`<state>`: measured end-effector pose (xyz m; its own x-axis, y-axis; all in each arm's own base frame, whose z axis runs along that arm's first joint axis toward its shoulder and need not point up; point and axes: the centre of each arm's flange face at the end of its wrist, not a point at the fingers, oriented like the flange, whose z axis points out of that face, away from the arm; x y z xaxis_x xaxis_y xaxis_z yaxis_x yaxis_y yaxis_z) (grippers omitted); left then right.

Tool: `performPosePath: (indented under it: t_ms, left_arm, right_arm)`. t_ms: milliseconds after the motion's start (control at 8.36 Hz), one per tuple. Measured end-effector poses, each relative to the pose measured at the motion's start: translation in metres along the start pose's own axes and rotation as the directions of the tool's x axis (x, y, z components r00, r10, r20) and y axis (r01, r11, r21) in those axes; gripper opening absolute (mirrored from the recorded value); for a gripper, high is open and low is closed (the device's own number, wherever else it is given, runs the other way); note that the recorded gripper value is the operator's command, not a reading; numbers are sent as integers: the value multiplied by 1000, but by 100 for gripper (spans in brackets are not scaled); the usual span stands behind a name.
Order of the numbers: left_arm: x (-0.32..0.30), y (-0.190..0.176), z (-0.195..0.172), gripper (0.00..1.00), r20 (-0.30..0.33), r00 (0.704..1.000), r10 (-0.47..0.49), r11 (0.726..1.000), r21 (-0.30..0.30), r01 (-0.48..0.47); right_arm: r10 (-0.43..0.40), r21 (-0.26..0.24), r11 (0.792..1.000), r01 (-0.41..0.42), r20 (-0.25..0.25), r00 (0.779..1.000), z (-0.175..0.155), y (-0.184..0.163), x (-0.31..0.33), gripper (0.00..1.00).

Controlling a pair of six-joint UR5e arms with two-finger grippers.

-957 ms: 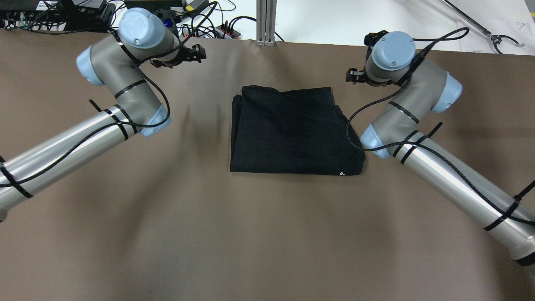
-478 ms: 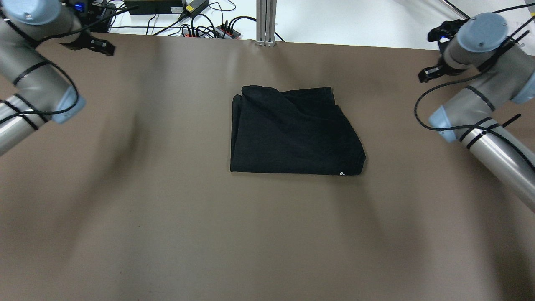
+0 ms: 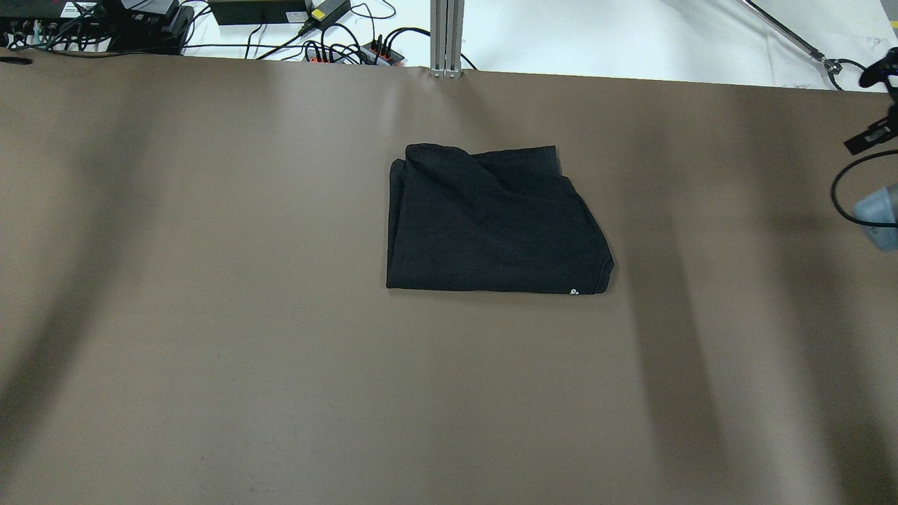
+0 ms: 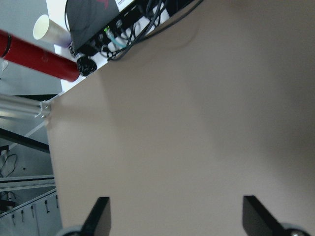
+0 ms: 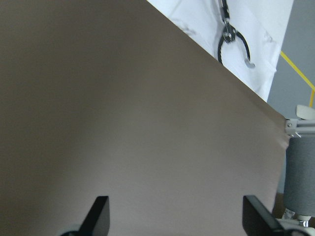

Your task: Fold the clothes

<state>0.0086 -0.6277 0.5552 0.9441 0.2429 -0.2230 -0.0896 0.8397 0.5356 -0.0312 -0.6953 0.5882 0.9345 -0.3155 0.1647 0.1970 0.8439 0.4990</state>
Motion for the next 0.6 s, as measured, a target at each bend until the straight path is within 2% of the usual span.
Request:
performPosePath:
  t_ms: [239, 359, 598]
  left_arm:
    - [-43, 77, -1, 94, 31, 998, 59, 998, 17, -59]
    - [-52, 100, -1, 94, 40, 997, 66, 997, 25, -67]
    - [-61, 119, -3, 94, 55, 997, 63, 998, 28, -65]
  right_arm:
    - [-20, -2, 1000, 20, -26, 999, -8, 64, 40, 95]
    - [-20, 6, 1000, 20, -25, 999, -14, 90, 46, 95]
    - [-25, 34, 999, 25, -20, 1000, -34, 120, 43, 95]
